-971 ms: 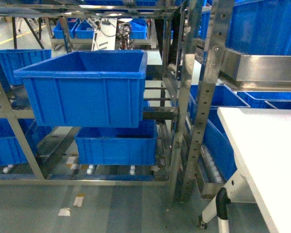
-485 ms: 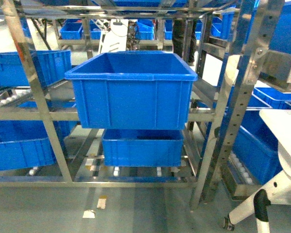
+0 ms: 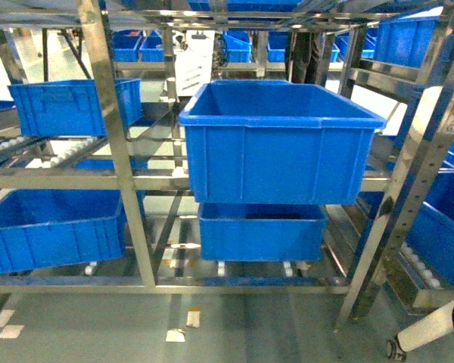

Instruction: Place green bowl on second shelf with right arm

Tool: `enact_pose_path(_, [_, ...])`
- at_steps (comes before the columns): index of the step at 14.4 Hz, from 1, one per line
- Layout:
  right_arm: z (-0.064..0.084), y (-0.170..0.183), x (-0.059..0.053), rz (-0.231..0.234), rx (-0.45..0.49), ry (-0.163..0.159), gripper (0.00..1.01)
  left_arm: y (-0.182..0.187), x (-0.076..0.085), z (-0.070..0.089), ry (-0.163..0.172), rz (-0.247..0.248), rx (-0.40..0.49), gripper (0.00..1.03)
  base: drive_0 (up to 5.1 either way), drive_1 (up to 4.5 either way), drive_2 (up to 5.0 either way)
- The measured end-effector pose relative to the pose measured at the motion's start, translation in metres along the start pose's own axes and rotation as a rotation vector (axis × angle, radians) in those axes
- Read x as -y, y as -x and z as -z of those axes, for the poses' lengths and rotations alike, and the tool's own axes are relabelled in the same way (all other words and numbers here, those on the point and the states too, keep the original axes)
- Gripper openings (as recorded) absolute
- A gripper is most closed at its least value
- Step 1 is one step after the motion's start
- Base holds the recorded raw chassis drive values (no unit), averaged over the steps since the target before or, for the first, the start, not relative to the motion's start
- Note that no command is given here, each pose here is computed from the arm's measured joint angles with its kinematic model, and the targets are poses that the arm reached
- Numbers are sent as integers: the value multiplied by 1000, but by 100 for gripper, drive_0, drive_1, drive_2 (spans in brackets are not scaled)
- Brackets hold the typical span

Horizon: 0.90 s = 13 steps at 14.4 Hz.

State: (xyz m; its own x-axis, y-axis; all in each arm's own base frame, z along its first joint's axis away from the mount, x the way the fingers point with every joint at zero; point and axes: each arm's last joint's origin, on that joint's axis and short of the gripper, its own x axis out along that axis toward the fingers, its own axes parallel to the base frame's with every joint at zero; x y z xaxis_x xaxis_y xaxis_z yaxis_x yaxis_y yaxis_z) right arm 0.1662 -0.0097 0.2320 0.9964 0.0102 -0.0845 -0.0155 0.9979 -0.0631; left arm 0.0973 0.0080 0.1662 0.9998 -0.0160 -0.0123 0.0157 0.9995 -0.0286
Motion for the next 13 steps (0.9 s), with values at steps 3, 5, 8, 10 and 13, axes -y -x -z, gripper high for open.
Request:
enact_pose_path(3, [0, 0, 0, 0, 2, 0, 2, 0, 0, 0, 0, 0, 3, 98, -495, 250, 250])
enact_pose_path(5, [-1, 0, 0, 0, 5, 0, 2, 0, 0, 0, 0, 0, 2, 98, -420, 205, 205])
enact_pose_path(8, [-1, 0, 0, -8, 8, 1, 2, 0, 0, 0, 0, -5, 1, 98, 0, 0, 0])
enact_pose_path(10, [0, 0, 0, 1, 2, 0, 2, 0, 0, 0, 0, -4, -1, 98, -2, 213, -216])
enact_pose_path(13, [0, 0, 0, 0, 0, 0, 2, 0, 0, 0, 0, -3, 2, 98, -2, 426, -429])
